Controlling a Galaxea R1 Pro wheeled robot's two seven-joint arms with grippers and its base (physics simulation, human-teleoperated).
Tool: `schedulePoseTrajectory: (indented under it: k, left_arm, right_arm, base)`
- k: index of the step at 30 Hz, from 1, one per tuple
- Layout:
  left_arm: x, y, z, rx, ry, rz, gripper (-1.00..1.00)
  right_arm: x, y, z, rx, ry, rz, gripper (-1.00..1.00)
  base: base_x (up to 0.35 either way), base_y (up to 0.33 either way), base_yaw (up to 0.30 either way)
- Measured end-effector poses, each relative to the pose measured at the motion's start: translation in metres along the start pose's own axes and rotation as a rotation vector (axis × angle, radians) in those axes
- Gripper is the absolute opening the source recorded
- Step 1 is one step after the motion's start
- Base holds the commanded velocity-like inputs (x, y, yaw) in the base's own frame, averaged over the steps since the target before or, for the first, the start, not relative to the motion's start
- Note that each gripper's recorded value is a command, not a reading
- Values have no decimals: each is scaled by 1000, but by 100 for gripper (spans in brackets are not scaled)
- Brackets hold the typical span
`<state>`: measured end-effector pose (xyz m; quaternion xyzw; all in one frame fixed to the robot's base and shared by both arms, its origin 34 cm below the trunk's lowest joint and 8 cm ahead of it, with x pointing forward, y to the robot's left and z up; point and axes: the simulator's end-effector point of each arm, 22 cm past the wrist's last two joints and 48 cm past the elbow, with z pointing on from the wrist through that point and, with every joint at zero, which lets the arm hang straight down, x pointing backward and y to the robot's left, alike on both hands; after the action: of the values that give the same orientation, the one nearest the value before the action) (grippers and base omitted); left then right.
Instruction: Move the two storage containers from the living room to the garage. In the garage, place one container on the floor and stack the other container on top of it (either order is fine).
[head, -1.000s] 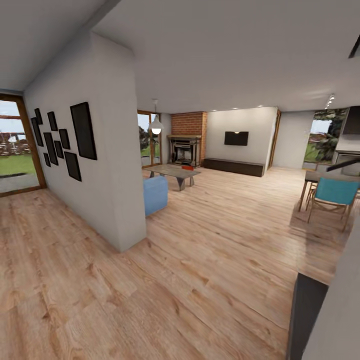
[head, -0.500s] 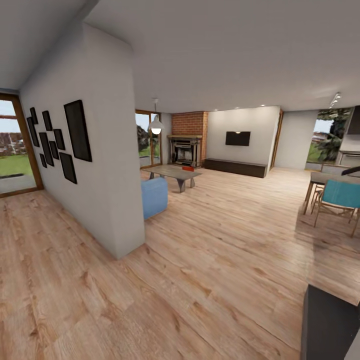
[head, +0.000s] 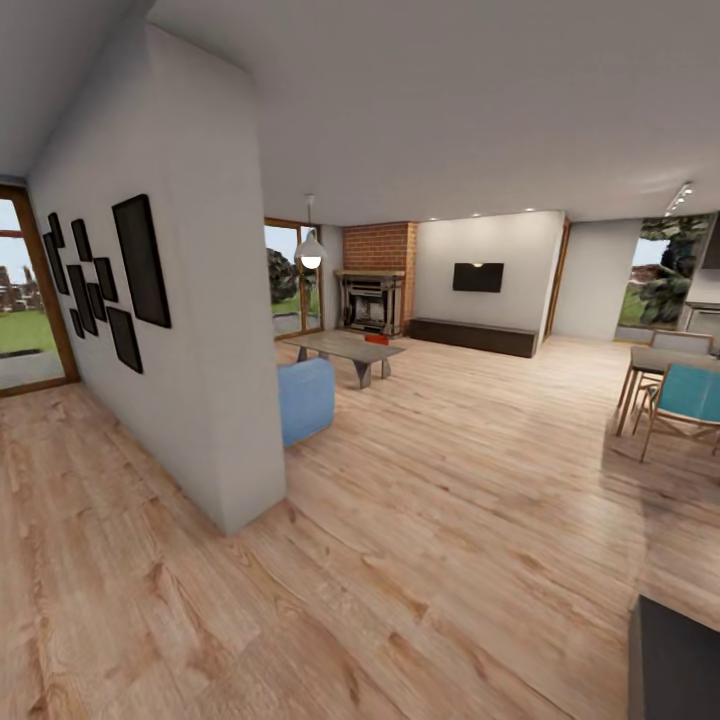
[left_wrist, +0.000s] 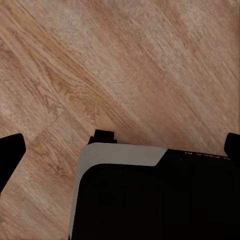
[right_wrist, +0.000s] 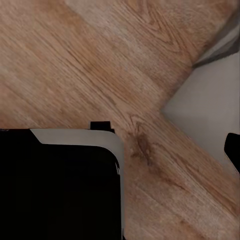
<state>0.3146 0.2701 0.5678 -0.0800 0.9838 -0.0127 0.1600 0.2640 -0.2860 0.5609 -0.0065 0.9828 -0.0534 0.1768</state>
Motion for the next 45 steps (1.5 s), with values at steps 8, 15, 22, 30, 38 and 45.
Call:
schedulePoseTrajectory:
  k: [8,15,22,30,38,45]
  left_arm:
    - [0,0,0,0,0,0,100]
    - [0,0,0,0,-1,0,100]
    - [0,0,0,0,0,-1,100]
    - [0,0,0,0,0,1,100]
    - [0,0,0,0,0,0,100]
    - [0,0,0,0,0,1,100]
  right_arm:
    - [0,2,0,-2,1,2,100]
    - [1,3,0,-7,6,-10,100]
    - [1,3,0,-8,6,-13,100]
    - [1,3,0,-8,6,-13,100]
    - [1,3,0,-8,5,-14,100]
    - [1,3,0,-8,4,-14,100]
  base:
    - [326,13,-3]
    - [324,127,-181]
    - [317,185,-245]
    - [313,191,-246]
    - [313,186,-247]
    - [313,168,-246]
